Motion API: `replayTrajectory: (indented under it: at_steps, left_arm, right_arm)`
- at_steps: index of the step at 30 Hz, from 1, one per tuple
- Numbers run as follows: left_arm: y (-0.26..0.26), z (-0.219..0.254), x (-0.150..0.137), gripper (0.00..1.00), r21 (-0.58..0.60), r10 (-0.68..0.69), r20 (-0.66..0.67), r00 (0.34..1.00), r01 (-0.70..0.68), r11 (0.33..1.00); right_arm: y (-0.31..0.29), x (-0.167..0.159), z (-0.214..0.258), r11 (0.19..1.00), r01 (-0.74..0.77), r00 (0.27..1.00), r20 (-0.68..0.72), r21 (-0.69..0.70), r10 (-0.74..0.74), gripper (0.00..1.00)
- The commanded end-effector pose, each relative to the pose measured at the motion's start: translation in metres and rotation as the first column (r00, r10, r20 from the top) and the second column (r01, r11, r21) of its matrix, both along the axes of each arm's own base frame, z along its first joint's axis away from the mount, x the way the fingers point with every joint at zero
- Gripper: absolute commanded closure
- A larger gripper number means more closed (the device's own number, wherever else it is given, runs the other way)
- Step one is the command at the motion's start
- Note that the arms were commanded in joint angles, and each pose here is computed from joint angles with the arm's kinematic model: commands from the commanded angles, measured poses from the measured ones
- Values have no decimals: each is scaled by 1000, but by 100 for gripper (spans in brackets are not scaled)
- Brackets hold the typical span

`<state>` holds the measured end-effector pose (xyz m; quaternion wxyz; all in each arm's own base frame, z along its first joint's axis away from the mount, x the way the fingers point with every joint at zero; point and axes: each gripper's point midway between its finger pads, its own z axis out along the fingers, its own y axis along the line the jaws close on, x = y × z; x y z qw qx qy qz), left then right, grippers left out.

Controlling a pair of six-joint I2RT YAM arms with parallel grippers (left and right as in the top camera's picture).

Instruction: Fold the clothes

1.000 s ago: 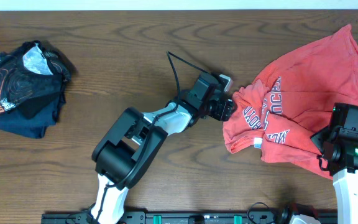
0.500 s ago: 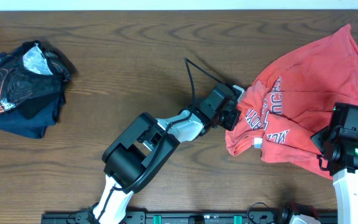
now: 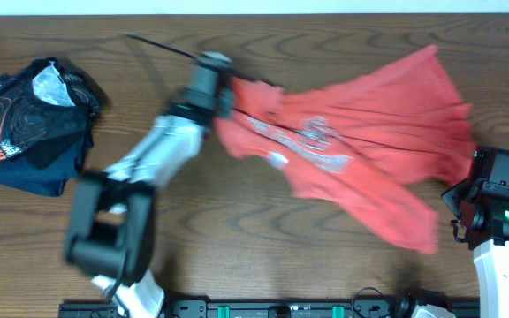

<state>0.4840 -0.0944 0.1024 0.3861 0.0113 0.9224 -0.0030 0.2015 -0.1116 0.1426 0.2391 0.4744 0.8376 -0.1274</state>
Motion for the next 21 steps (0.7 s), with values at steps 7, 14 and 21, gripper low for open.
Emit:
replayTrajectory:
  at_steps: [7, 14, 21]
  left_arm:
    - [-22, 9, -74, 2, -466, -141, -332, 933, -33, 884]
    - [-79, -30, -183, 2, -441, -268, -652, 709, -68, 895]
    - [-145, -58, -241, 2, -437, -307, -705, 640, -51, 898]
  right_arm:
    - [-3, 2, 5, 1000, -1, 1000, 9, -7, 1, 36]
    - [-1, 4, 3, 1000, -16, 1000, 6, 3, 16, 36]
    - [1, 3, 1, 1000, -28, 1000, -4, 10, 28, 36]
